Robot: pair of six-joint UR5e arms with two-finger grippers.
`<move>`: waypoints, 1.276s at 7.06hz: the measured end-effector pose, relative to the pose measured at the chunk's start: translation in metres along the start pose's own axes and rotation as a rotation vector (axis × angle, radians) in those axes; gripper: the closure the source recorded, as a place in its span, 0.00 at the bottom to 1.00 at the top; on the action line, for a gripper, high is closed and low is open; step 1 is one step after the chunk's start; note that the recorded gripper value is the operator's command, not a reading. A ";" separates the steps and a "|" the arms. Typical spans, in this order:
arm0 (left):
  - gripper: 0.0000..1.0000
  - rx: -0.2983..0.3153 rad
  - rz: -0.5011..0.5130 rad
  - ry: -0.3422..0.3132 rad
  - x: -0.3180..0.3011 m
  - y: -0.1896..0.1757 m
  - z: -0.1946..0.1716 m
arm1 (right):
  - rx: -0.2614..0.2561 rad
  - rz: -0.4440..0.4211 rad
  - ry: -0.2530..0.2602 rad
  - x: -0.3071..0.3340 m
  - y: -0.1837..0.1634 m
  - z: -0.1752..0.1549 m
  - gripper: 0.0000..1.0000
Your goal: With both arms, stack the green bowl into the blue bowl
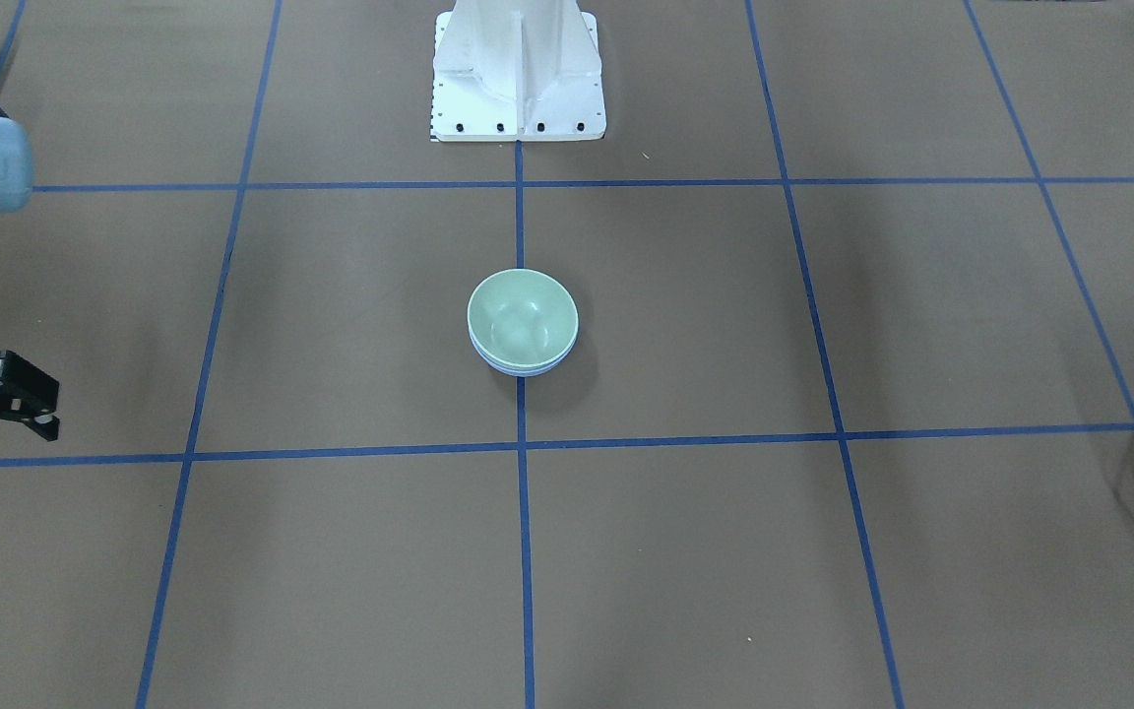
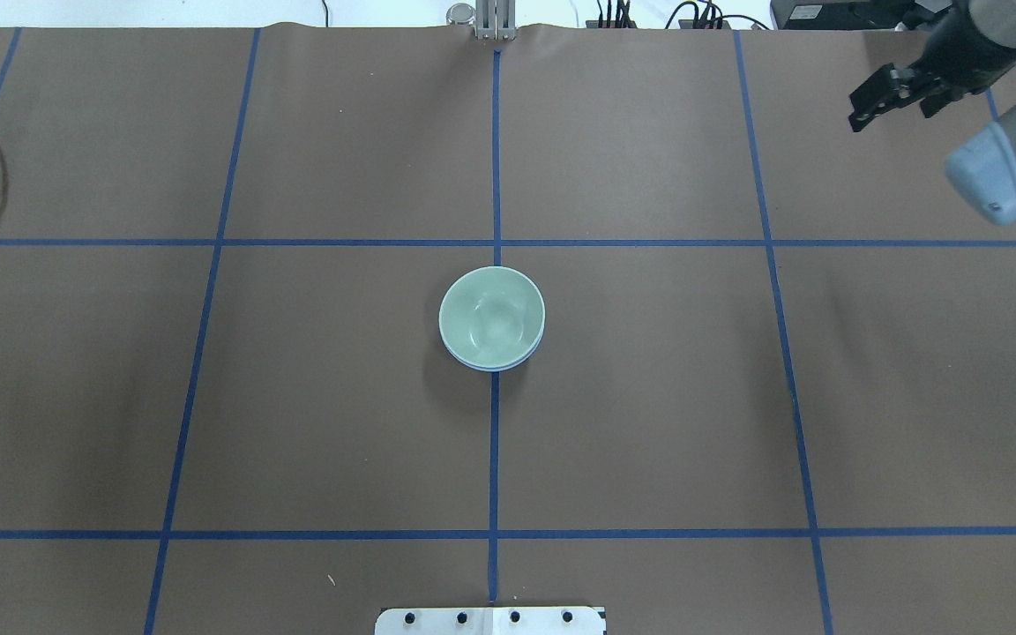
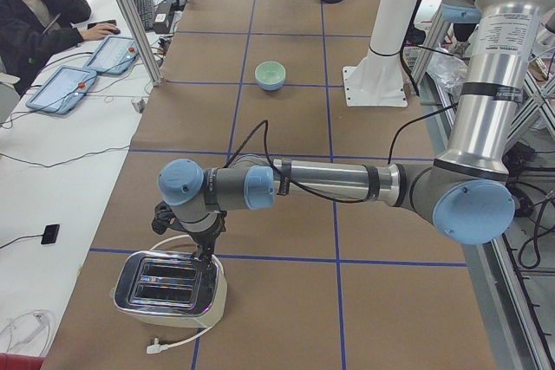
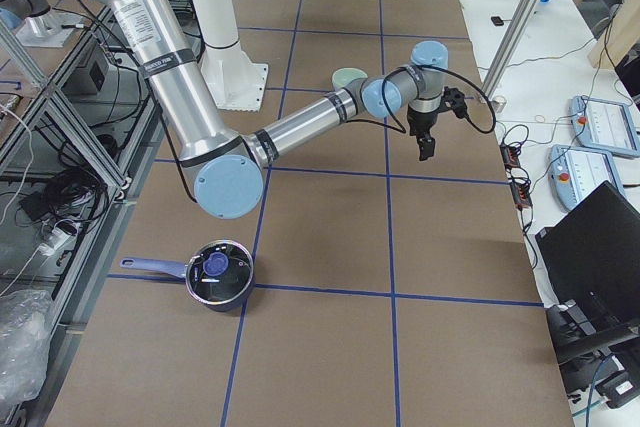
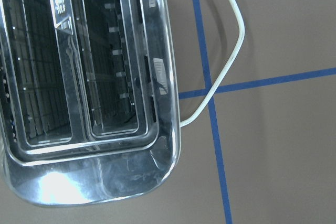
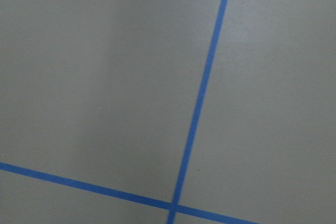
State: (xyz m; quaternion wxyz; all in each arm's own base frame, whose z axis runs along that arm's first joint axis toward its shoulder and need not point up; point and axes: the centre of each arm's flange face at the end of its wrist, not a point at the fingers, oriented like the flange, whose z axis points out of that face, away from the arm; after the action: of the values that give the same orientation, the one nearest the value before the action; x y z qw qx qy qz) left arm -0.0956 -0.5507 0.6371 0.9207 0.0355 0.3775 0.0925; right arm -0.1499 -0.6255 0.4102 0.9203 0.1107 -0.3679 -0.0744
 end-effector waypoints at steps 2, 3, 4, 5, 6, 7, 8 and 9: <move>0.01 0.020 0.025 -0.007 0.001 0.001 -0.002 | -0.031 -0.040 0.045 0.130 0.062 -0.008 0.00; 0.01 0.020 0.028 -0.009 0.001 0.005 0.000 | -0.058 -0.048 0.064 0.185 0.105 -0.007 0.00; 0.01 0.021 0.031 -0.010 0.002 0.008 0.000 | -0.082 -0.040 0.076 0.227 0.146 -0.005 0.00; 0.01 0.023 0.032 -0.008 0.003 0.010 -0.001 | -0.102 -0.014 0.081 0.256 0.182 -0.002 0.00; 0.01 0.024 0.031 -0.008 0.003 0.012 0.000 | -0.120 0.012 0.082 0.271 0.208 0.002 0.00; 0.01 0.023 0.031 -0.007 0.003 0.017 0.000 | -0.126 0.029 0.082 0.275 0.222 0.002 0.00; 0.01 0.026 0.033 -0.008 0.006 0.020 -0.001 | -0.123 0.038 0.080 0.274 0.226 0.000 0.00; 0.01 0.030 0.036 -0.008 0.009 0.027 -0.002 | -0.117 0.045 0.062 0.270 0.226 -0.002 0.00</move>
State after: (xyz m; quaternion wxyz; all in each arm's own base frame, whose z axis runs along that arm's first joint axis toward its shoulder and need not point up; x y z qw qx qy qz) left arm -0.0947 -0.5226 0.6335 0.9198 0.0564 0.3743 0.1033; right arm 0.0582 -0.4665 0.6454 0.9376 0.0506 -0.3365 -0.0716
